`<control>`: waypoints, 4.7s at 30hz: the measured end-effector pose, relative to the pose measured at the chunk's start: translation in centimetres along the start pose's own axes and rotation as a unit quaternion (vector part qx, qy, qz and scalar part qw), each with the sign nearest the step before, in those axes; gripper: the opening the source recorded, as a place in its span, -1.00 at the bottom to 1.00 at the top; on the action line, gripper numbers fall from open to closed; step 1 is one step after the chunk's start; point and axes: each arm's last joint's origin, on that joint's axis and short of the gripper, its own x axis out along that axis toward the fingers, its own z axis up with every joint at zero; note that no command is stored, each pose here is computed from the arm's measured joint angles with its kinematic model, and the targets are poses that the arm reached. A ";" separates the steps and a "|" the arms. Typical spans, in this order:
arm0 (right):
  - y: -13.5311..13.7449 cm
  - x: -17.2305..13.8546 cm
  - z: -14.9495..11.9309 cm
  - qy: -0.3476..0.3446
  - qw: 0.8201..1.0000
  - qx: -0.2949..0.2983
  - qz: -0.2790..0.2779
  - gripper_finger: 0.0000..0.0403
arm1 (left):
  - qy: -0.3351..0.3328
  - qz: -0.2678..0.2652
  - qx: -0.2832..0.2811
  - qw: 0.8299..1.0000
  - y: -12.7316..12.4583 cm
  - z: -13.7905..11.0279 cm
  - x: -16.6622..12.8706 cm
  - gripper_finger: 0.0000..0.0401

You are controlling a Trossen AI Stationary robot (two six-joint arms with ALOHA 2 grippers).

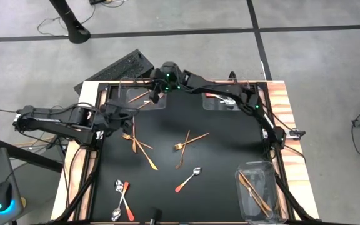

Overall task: Sort silverware by color (type)
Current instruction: Put the gold fork into the top left transparent bin, then put the gold table knife into the bottom left transparent bin

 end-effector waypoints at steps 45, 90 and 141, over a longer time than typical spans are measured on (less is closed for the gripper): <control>0.2 -1.9 -0.9 0.142 0.982 -0.055 -0.108 0.12 | -0.028 0.063 0.000 0.998 0.8 -0.3 0.0 -0.41; 17.7 -19.0 -11.3 0.362 0.918 0.161 -0.018 0.08 | 0.007 -0.129 0.168 0.977 -7.2 1.5 7.4 -0.41; 14.2 -25.6 -9.1 0.084 0.958 0.272 0.028 -0.19 | -0.280 -0.273 0.165 0.905 -3.6 6.5 -2.7 -0.41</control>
